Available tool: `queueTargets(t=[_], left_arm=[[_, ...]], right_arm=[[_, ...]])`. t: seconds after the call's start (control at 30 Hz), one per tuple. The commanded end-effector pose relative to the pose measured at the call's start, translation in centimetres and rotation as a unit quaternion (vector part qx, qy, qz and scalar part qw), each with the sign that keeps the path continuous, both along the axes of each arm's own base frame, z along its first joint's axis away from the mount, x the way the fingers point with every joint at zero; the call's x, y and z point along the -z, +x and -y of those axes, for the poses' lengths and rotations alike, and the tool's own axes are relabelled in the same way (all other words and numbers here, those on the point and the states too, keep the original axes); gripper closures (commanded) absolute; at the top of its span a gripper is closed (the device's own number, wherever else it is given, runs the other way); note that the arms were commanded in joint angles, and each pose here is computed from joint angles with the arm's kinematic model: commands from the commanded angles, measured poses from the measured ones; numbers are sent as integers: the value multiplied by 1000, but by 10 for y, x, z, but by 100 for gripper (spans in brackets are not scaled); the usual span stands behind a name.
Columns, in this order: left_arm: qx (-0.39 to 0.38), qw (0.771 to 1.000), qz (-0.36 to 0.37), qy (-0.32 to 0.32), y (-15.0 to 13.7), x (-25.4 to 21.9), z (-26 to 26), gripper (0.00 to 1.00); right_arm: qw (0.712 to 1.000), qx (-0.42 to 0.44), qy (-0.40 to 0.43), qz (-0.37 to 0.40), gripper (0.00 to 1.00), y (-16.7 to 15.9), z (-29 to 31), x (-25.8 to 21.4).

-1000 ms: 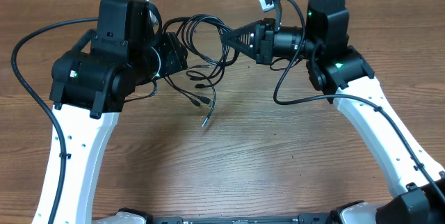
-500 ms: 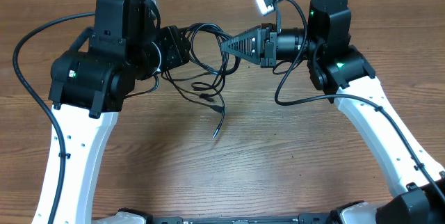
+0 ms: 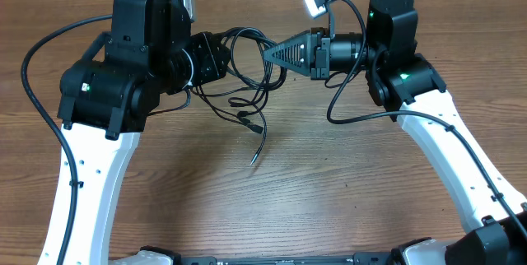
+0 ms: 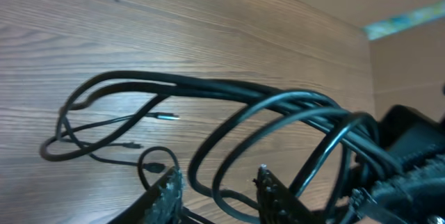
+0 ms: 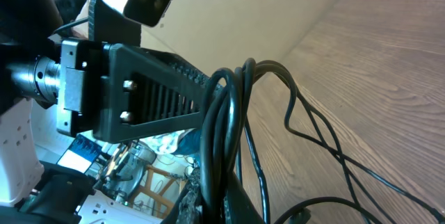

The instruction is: Untangle cables

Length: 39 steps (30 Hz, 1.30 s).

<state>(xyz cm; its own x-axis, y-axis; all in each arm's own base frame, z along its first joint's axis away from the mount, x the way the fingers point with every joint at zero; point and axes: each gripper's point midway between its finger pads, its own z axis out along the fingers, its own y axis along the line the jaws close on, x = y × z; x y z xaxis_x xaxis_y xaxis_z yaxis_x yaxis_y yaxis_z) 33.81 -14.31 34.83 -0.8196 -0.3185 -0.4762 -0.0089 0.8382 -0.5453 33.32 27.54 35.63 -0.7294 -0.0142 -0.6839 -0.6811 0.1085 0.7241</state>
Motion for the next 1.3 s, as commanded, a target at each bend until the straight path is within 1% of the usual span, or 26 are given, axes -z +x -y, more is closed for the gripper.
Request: queueTargets(t=[0.0,0.03,0.07,0.1,0.13,0.17,0.33,0.53,0.67,0.87,0.97,1.17,1.27], left_arm=[[39,999,13,-27,-5,-11,12,51],[42,999,14,-30,-5,-12,14,44],[43,999,14,-31,-5,-12,14,32],[44,998,14,-32,-5,-12,14,17],[44,998,13,-32,-5,-12,15,7],[46,998,13,-34,-6,-13,15,3],[55,998,17,-32,-7,-13,17,0],[53,998,17,-30,-6,-13,16,0],[28,999,13,-10,-2,-7,0,0],[5,1000,-7,-16,-2,-3,-18,0],[28,999,-2,-32,-4,-7,-14,0],[40,998,1,-40,-5,-9,-10,0],[79,996,20,-40,-7,-14,1,0]], right_arm=[[1000,-3,9,21,96,-4,5,-18],[1000,-2,9,20,96,-3,5,-17],[1000,-1,9,19,96,-3,6,-17],[1000,-1,9,19,96,-3,6,-17],[1000,-1,8,19,96,-3,6,-17],[1000,-1,9,19,96,-3,6,-17],[1000,-1,8,19,96,-3,6,-17],[1000,4,5,14,96,1,6,-13],[1000,9,1,3,96,5,7,-7],[1000,12,1,3,96,7,9,-7],[1000,15,1,3,96,8,10,-7],[1000,14,1,2,96,7,10,-7],[1000,9,2,2,96,6,9,-8]])
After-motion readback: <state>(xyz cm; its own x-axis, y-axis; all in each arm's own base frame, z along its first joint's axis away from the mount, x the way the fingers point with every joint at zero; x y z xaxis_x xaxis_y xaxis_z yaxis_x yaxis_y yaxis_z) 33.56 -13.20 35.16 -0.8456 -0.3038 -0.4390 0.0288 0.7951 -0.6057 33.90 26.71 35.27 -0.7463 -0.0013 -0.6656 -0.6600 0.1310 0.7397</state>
